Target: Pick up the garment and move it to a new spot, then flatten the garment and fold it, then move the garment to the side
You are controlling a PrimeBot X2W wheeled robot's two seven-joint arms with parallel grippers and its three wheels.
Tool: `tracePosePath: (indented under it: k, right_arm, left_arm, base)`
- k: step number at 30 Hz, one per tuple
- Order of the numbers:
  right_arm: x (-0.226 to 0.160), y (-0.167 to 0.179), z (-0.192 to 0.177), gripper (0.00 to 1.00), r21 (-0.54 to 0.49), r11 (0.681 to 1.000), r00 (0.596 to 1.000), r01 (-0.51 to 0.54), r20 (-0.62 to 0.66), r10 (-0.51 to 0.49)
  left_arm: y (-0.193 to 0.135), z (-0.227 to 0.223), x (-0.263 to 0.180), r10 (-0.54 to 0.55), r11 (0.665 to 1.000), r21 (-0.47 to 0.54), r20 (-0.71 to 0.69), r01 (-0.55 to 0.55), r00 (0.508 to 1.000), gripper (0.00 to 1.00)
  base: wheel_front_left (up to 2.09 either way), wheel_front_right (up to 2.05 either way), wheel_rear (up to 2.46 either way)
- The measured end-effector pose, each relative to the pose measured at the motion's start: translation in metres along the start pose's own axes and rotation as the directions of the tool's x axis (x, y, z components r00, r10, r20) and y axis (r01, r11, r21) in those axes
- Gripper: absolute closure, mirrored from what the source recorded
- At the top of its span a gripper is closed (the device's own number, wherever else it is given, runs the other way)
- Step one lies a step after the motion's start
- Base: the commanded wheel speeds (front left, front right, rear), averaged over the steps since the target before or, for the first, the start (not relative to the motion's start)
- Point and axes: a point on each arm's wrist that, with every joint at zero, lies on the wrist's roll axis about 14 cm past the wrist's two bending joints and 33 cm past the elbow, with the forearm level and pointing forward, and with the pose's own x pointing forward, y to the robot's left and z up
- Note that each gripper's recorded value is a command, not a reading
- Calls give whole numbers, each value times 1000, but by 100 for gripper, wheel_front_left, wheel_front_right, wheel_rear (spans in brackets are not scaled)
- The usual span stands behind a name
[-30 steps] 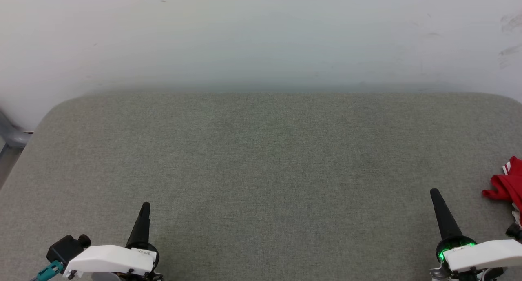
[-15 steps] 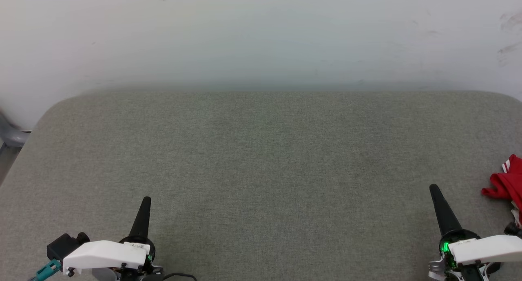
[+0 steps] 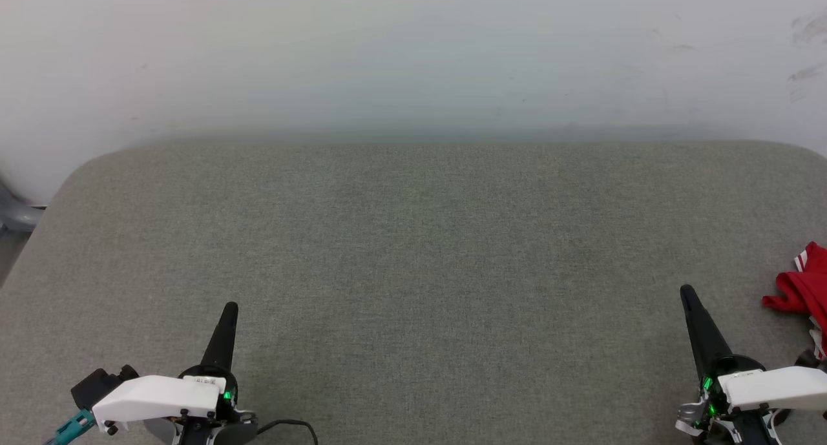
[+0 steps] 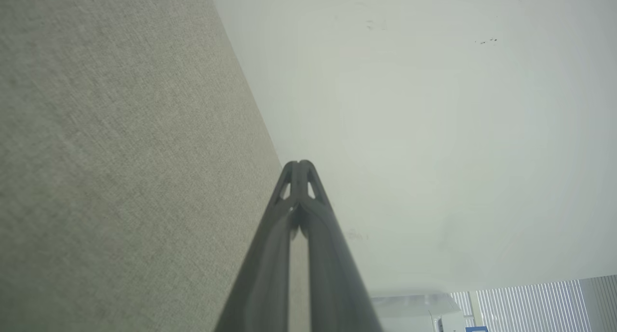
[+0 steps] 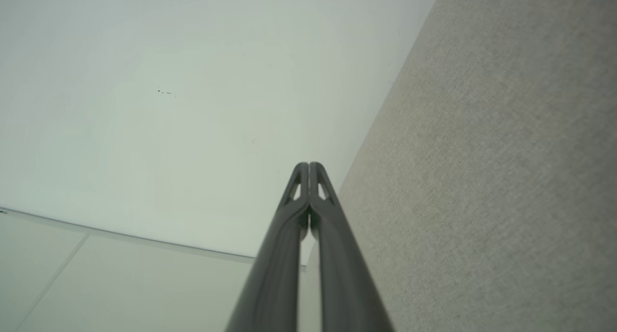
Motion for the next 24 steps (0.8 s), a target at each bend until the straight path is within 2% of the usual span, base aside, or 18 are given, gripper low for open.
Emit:
tracePosePath:
  k: [24]
  right_arm:
    - [8, -2, 2, 100, 183, 983, 1000, -1, 11, -1]
  left_arm:
    - [-8, 0, 8, -35, 981, -192, -8, 33, 999, 100]
  base:
    - [0, 0, 0]
